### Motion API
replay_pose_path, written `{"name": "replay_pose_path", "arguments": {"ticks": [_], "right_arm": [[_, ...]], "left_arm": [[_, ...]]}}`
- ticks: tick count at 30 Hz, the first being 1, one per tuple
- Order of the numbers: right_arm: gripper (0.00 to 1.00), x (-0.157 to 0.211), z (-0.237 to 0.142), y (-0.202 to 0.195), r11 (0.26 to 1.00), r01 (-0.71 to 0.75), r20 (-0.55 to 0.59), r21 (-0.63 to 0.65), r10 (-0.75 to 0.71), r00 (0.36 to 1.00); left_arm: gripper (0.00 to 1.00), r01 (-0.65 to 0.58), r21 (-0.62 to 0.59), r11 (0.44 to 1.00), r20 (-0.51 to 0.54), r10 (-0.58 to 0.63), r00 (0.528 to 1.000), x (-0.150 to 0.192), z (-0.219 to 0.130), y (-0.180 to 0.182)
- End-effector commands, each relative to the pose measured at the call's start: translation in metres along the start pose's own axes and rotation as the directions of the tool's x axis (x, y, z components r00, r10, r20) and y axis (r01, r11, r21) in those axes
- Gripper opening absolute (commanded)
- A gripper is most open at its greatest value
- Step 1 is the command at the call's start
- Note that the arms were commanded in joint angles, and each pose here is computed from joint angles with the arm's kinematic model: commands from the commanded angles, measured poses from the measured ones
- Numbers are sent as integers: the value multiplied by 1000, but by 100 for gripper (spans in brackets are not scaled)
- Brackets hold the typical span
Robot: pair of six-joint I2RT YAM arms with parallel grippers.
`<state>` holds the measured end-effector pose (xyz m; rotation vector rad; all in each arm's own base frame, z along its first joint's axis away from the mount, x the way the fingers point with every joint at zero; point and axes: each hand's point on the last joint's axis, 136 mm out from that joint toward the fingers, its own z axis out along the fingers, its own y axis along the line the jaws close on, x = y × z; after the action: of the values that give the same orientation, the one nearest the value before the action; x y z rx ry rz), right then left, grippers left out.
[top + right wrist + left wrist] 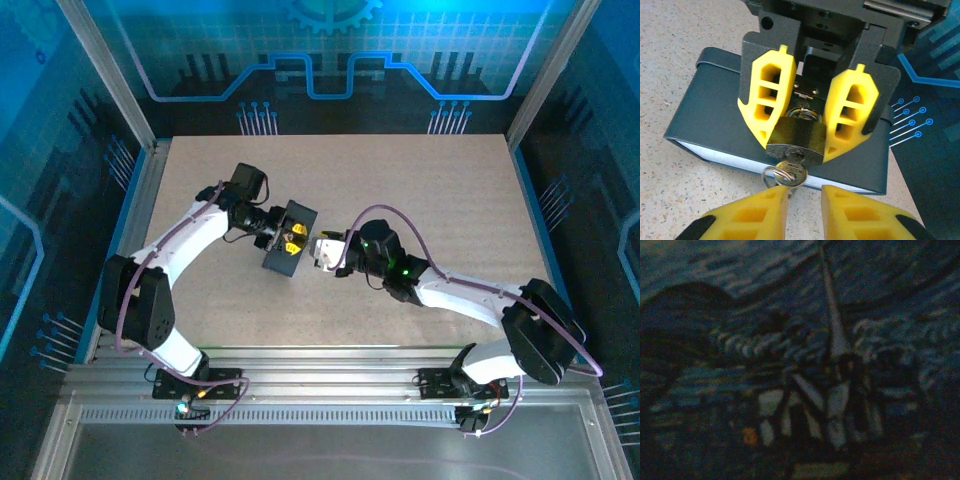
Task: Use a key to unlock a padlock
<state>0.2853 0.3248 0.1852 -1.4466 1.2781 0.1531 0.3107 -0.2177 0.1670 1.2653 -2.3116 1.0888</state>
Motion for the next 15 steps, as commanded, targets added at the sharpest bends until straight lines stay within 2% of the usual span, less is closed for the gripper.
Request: {"name": "replay_pose_path", "arguments": {"ticks": [1, 8, 15], "right_arm": [[26, -16, 6, -2, 999, 42, 38, 16, -43, 998], [27, -17, 7, 1, 999, 45, 35, 18, -45, 998], [23, -17, 12, 0, 998, 50, 35, 36, -51, 998]], "left_arm": [[0, -59, 56, 997, -67, 63, 996, 21, -9, -18], [0, -59, 58, 997, -64, 62, 996, 20, -10, -19], [0, -63, 65, 996, -65, 67, 996, 23, -11, -19]]}}
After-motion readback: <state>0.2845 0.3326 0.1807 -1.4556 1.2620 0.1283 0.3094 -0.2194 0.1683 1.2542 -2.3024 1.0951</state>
